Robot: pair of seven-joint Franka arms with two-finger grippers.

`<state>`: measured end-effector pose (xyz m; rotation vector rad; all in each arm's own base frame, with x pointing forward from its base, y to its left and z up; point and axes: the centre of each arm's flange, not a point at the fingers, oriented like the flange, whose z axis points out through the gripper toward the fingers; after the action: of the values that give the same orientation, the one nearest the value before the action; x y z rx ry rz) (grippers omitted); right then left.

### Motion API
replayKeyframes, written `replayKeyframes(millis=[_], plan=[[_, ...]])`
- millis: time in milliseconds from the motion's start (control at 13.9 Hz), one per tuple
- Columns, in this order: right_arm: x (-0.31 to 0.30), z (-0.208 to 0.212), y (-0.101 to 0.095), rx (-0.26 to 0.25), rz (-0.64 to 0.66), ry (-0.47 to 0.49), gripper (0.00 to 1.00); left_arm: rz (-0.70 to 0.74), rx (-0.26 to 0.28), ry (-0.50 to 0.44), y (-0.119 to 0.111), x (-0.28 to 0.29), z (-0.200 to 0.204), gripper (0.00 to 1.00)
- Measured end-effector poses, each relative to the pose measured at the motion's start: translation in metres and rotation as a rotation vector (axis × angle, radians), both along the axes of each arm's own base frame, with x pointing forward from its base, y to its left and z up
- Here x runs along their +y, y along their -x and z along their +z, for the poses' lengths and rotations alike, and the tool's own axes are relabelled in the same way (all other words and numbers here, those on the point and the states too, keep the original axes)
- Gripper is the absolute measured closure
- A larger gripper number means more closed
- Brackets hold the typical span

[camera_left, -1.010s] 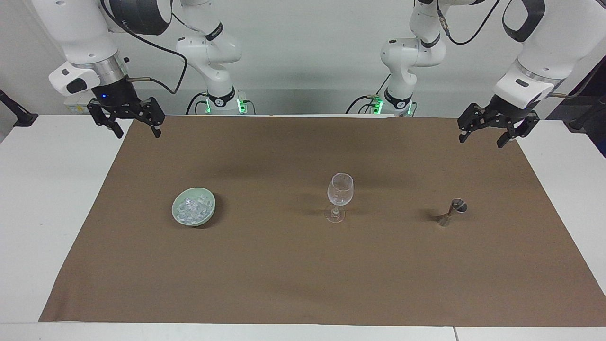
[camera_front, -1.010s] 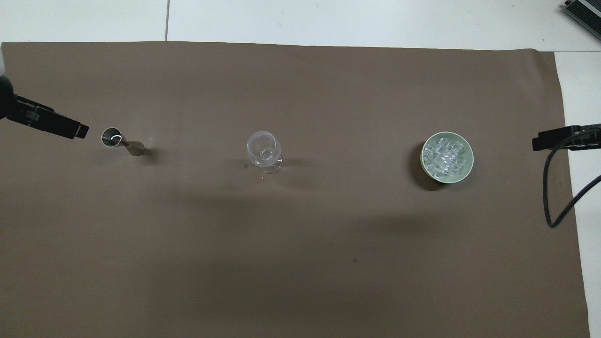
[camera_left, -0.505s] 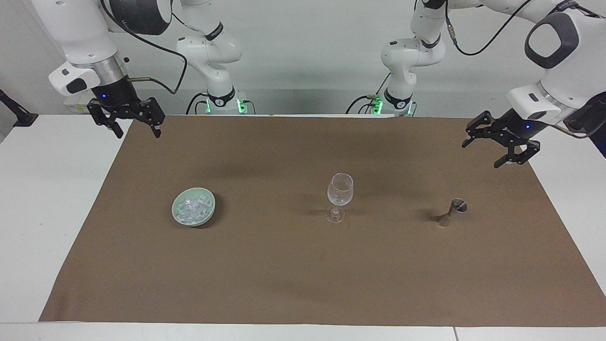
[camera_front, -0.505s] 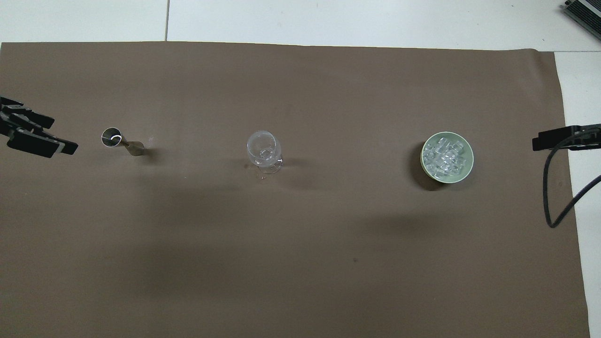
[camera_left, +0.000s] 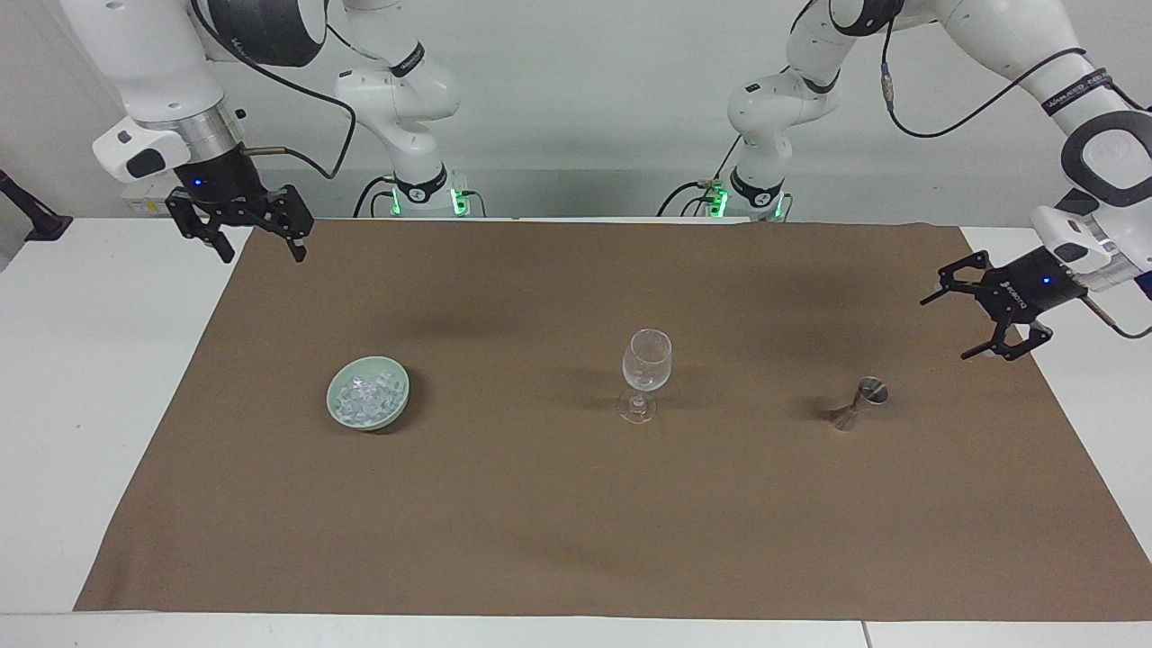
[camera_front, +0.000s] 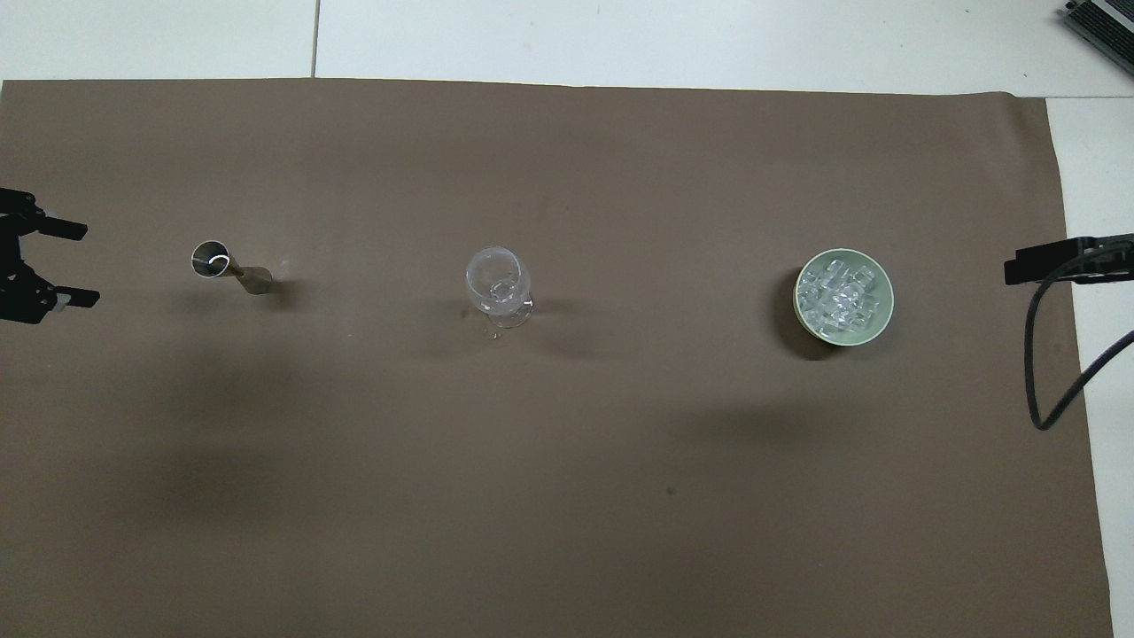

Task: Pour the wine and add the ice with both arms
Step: 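Reach the left gripper to the small metal bottle and grasp it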

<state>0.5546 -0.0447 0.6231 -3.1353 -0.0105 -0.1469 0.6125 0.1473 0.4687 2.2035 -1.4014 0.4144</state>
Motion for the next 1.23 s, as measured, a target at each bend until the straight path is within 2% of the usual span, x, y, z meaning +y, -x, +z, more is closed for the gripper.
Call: replayKeyframes(millis=[433,577,722,1227], plan=[[0.000,0.000,0.000,0.000,0.000,0.000,0.00,-0.098,-0.116,0.286,-0.001,0.030,-0.104,0.00],[0.000,0.000,0.000,0.000,0.000,0.000,0.00,-0.093,-0.123,0.364,-0.002,0.029,-0.126,0.00],[0.000,0.000,0.000,0.000,0.000,0.000,0.00,-0.078,-0.135,0.430,-0.003,0.031,-0.149,0.00],[0.000,0.000,0.000,0.000,0.000,0.000,0.00,-0.124,-0.257,0.598,-0.010,0.013,-0.209,0.00]])
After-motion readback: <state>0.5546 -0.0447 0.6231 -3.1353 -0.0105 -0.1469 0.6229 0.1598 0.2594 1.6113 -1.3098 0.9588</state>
